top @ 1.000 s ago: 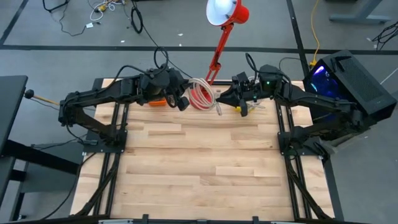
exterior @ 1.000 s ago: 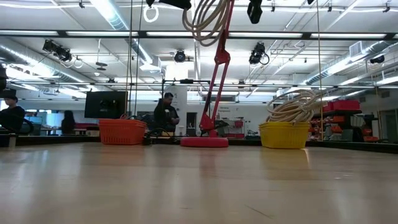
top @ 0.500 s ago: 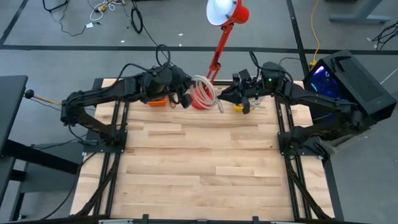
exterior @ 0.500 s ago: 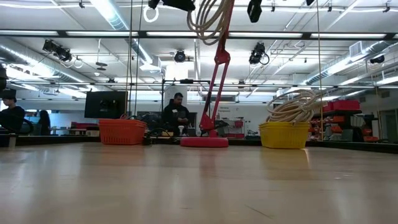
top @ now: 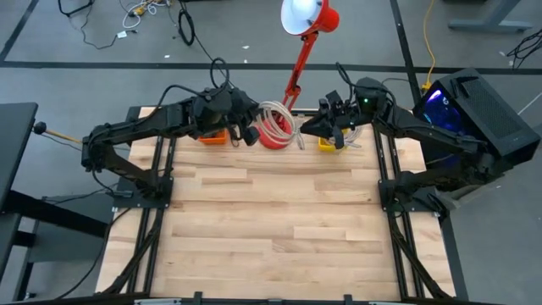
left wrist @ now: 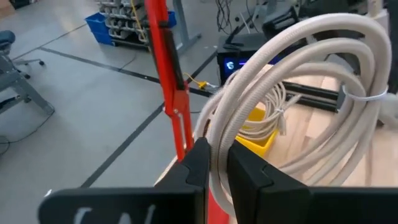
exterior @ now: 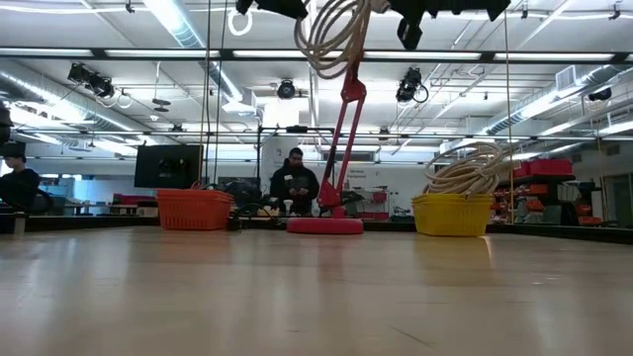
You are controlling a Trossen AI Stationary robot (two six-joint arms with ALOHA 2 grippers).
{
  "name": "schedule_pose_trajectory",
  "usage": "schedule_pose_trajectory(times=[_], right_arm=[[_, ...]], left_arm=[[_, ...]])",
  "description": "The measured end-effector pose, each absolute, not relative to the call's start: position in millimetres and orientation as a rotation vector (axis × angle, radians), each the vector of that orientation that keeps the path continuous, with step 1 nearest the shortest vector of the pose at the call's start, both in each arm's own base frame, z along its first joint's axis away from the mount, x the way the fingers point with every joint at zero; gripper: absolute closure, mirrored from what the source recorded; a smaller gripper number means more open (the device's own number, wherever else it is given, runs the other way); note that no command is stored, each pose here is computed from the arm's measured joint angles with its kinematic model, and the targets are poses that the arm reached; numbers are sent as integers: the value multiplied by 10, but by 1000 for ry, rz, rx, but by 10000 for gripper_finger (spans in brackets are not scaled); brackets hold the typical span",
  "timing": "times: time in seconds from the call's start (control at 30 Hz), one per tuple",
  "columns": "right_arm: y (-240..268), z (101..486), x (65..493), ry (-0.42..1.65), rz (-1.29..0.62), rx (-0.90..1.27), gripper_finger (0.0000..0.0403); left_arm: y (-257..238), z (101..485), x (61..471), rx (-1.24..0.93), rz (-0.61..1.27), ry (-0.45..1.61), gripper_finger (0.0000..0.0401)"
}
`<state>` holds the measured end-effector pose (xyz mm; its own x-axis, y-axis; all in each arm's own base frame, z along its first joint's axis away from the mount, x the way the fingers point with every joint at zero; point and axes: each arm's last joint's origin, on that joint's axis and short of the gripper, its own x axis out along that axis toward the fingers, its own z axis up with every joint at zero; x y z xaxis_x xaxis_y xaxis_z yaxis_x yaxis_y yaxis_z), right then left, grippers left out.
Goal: Pick & Place USB Port
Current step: Put the white HDMI cable into the yellow bin
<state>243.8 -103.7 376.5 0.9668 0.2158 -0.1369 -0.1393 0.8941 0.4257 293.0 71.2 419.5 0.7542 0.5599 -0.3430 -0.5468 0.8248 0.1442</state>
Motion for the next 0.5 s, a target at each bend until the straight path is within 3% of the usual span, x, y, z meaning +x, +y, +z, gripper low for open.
schedule_pose_trajectory(times=[0.27, 0.5], right_arm=[[-1043, 3843, 2444, 118, 200, 438, 275], [-984, 3844, 2488, 105, 158, 409, 273]], left_arm=[[728, 4227, 2907, 41, 618, 367, 364], [729, 4244, 2915, 49, 615, 351, 364]])
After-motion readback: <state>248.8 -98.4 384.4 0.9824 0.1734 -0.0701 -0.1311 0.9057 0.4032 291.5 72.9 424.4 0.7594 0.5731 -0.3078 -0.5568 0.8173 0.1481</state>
